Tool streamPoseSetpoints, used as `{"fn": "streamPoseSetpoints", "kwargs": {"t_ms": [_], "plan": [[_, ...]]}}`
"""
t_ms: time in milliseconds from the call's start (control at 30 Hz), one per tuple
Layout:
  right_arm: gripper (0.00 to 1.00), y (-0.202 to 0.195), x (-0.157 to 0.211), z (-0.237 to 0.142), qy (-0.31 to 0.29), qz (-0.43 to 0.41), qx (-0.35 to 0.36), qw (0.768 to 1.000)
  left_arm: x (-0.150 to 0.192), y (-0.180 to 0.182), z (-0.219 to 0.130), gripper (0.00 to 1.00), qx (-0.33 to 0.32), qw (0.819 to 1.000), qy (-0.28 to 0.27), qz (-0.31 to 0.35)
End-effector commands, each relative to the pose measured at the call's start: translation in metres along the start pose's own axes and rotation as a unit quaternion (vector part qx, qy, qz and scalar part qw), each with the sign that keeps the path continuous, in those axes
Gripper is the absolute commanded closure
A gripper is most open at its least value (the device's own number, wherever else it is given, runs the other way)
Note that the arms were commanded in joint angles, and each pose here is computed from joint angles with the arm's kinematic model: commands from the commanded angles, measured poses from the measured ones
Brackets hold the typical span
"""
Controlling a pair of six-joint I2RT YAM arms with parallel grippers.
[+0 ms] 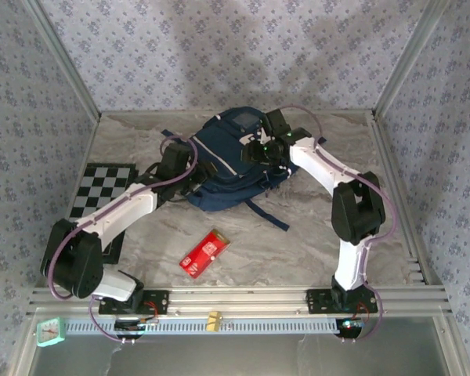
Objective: Pack books, pencil case, and school supplies into a backpack
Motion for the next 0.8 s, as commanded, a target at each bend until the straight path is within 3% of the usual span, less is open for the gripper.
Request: {"fn": "streamPoseSetpoints", "kwargs": {"t_ms": [0, 100, 267, 367, 600, 767], "plan": [[0.44, 0.008, 0.003, 0.009, 0.036, 0.003, -0.018, 0.999, -0.019, -0.010, 0.000, 0.47, -0.007, 0.999, -0.033, 0.002], [0.53, 0.010, 0.001, 0.021, 0.048, 0.006, -0.028, 0.998, -0.023, -0.012, 0.006, 0.46, -0.009, 0.999, -0.034, 0.014], [0.86, 0.013, 0.001, 0.015, 0.043, 0.009, -0.036, 0.998, -0.034, -0.013, 0.016, 0.46, -0.011, 0.998, -0.042, 0.049], [1.00, 0.020, -0.001, 0.001, 0.024, 0.014, -0.057, 0.998, -0.046, -0.011, 0.023, 0.46, -0.007, 0.996, -0.053, 0.069], [1.00, 0.037, -0.006, -0.059, -0.082, 0.060, -0.122, 0.987, -0.073, -0.026, 0.035, 0.42, 0.017, 0.990, -0.058, 0.130], [1.00, 0.047, -0.017, -0.082, -0.132, 0.106, -0.167, 0.971, -0.071, -0.017, 0.022, 0.35, 0.018, 0.990, -0.058, 0.129]]}}
Point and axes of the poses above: each hand's point on the last joint's axis, 136 mm out from that joint toward the fingers, its own z axis out along the fingers, its own y axis along the line the jaws close on, x = y × z, the point moved 1 cm from there along -z, back along the fingers, and after that the axes turned 5 degrees about z, right-handed, at the moved point
